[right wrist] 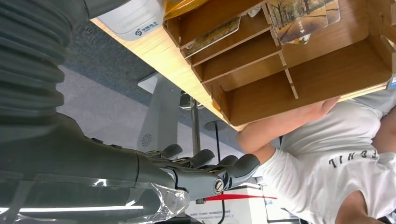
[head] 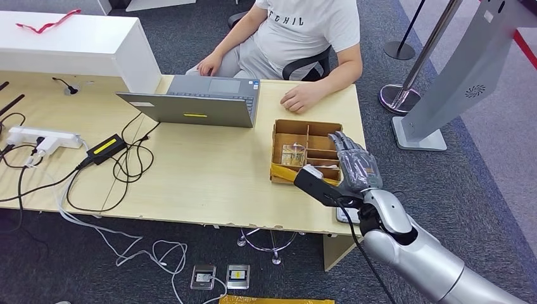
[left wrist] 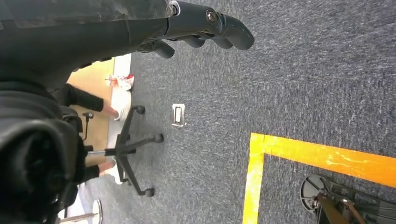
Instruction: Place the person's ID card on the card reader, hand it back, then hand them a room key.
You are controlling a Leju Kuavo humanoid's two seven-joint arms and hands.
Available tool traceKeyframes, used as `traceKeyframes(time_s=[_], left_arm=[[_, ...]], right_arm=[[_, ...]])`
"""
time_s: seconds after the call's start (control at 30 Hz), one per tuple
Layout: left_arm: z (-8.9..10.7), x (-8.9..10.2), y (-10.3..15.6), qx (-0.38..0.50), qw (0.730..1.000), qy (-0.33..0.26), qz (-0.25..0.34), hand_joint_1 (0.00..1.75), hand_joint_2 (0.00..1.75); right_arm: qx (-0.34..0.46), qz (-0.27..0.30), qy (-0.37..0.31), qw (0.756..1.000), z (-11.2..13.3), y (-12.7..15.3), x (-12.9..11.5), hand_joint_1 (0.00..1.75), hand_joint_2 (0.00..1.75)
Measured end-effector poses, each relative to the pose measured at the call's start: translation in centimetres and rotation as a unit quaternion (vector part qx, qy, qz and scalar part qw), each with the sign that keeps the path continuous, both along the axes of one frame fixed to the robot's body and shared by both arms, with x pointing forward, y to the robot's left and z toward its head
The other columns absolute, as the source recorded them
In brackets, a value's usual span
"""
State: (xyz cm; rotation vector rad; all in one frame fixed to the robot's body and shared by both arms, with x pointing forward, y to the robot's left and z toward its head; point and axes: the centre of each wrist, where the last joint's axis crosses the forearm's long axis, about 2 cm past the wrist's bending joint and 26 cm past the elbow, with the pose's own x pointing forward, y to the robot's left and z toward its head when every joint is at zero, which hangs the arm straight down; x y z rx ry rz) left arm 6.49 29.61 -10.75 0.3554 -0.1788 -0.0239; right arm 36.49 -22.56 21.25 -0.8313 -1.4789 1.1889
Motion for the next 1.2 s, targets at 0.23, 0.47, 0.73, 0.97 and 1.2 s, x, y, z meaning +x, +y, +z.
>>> traceKeyframes(time_s=[0.23, 0.47, 0.73, 0.97, 1.2], left_arm=[[0.0, 0.0, -0.1, 0.002, 1.0, 0.003, -0.012, 0.0, 0.0], [0.0, 0.0, -0.1, 0.003, 1.0, 0.009, -0.015, 0.0, 0.0], [0.0, 0.1, -0.1, 0.003, 1.0, 0.009, -0.028, 0.0, 0.0], [0.0, 0.2, -0.1, 0.004, 0.999, 0.008, -0.04, 0.0, 0.0], [0.1, 0.5, -0.1, 0.007, 0.999, 0.009, -0.052, 0.0, 0.0]], right_arm=[[-0.005, 0.005, 0.009, 1.0, -1.2, 0.9, 0.7, 0.0, 1.75], [0.0, 0.003, 0.013, 1.0, -2.1, 1.7, 1.4, 0.0, 1.75], [0.003, -0.003, 0.017, 1.0, -2.7, 2.0, 1.8, 0.0, 1.75], [-0.007, -0.016, 0.015, 1.0, -3.3, 1.8, 2.2, 0.0, 1.75], [-0.014, -0.027, 0.018, 0.999, -3.8, 1.4, 2.4, 0.0, 1.75]])
